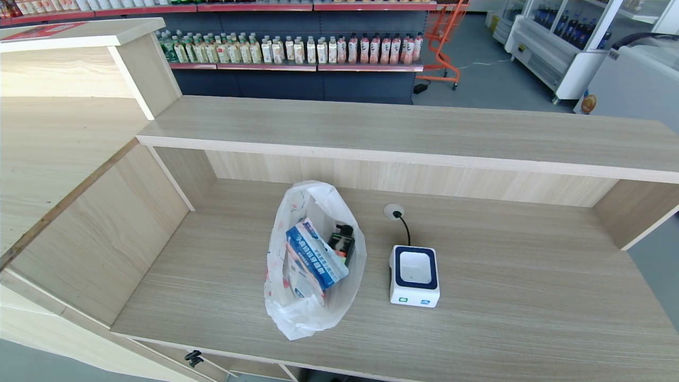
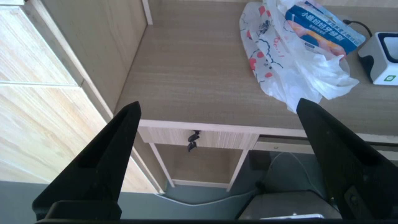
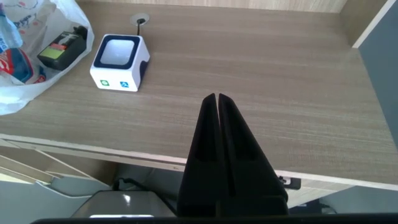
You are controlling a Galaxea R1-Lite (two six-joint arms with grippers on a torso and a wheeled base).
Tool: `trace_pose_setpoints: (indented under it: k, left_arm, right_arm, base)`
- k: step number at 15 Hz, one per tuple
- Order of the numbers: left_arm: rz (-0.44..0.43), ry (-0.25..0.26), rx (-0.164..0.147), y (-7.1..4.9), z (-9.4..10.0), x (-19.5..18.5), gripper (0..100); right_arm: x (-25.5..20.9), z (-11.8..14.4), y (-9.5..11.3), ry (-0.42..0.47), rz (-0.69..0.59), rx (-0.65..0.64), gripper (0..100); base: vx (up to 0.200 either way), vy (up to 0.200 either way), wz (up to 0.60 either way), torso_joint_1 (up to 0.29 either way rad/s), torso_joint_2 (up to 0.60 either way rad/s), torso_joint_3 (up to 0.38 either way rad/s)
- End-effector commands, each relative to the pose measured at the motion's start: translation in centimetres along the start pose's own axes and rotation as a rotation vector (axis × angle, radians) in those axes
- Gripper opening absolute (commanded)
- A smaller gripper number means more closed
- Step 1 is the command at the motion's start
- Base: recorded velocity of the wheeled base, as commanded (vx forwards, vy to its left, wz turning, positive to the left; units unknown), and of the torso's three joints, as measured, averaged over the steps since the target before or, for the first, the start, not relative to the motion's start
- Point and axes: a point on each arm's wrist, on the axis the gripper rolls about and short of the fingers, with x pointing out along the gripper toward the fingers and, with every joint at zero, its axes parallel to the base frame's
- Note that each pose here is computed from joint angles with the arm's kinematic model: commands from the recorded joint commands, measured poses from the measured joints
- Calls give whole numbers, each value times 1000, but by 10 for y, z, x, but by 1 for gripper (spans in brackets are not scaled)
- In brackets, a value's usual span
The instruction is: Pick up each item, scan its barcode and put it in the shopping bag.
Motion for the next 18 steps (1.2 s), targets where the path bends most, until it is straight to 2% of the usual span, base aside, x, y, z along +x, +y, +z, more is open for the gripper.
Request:
trace_pose_setpoints:
  k: [1,2,5,18]
  left_arm:
    - [0,0,1,0,0,0,100]
    - [0,0,1,0,0,0,100]
    - [0,0,1,0,0,0,100]
    - [0,0,-1,0,0,0,100]
  right_arm:
    - [0,0,0,2,1,0,0]
    - [0,0,0,2,1,0,0]
    - [0,0,0,2,1,0,0]
    - [0,0,0,2,1,-6,0]
  base:
    - [0,0,0,0,0,0]
    - [0,0,0,0,0,0]
    - [0,-200,0,2,2,1]
    - [0,0,0,0,0,0]
